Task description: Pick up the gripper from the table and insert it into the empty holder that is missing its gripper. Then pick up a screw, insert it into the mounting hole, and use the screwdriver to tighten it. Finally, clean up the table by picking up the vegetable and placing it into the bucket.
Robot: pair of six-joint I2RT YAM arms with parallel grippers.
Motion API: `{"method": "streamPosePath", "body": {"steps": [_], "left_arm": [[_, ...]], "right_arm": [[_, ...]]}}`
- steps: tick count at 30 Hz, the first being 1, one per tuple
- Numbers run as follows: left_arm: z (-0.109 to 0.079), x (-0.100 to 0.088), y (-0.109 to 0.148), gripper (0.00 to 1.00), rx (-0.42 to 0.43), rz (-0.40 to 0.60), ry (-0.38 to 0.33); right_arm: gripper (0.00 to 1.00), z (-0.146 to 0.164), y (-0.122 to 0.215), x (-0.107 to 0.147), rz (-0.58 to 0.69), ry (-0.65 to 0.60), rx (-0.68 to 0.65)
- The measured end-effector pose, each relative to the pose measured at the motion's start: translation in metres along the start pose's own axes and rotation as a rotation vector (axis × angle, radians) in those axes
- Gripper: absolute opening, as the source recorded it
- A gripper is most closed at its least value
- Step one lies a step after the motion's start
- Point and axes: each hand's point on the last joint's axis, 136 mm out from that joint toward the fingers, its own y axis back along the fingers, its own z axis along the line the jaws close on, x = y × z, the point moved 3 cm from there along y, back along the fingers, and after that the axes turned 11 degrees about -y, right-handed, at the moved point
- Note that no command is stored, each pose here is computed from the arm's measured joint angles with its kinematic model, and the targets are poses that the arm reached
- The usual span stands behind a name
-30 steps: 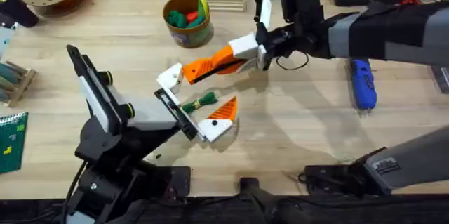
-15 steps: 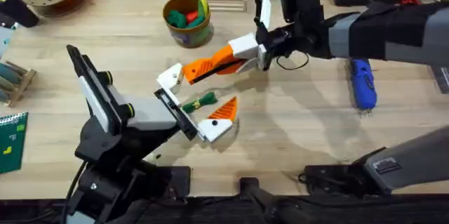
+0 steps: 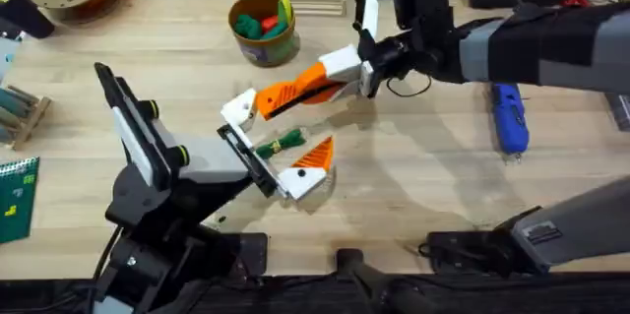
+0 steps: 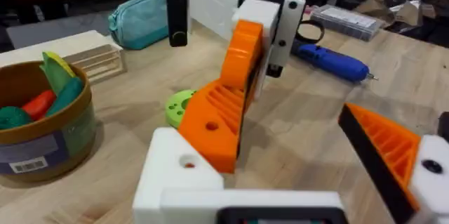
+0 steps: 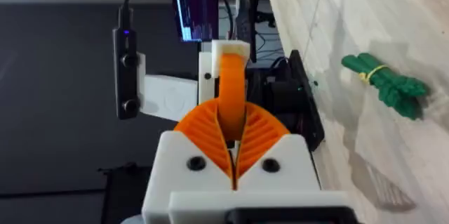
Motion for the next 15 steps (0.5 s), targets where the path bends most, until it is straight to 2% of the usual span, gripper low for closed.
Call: {"method": "streamPosePath", "body": {"steps": [15], "left_arm": [[0.000, 0.000, 0.000, 0.987, -0.003, 0.001, 0.004]], "right_arm": [[0.018, -0.001, -0.013, 0.004, 0.019, 0.000, 0.017]]}}
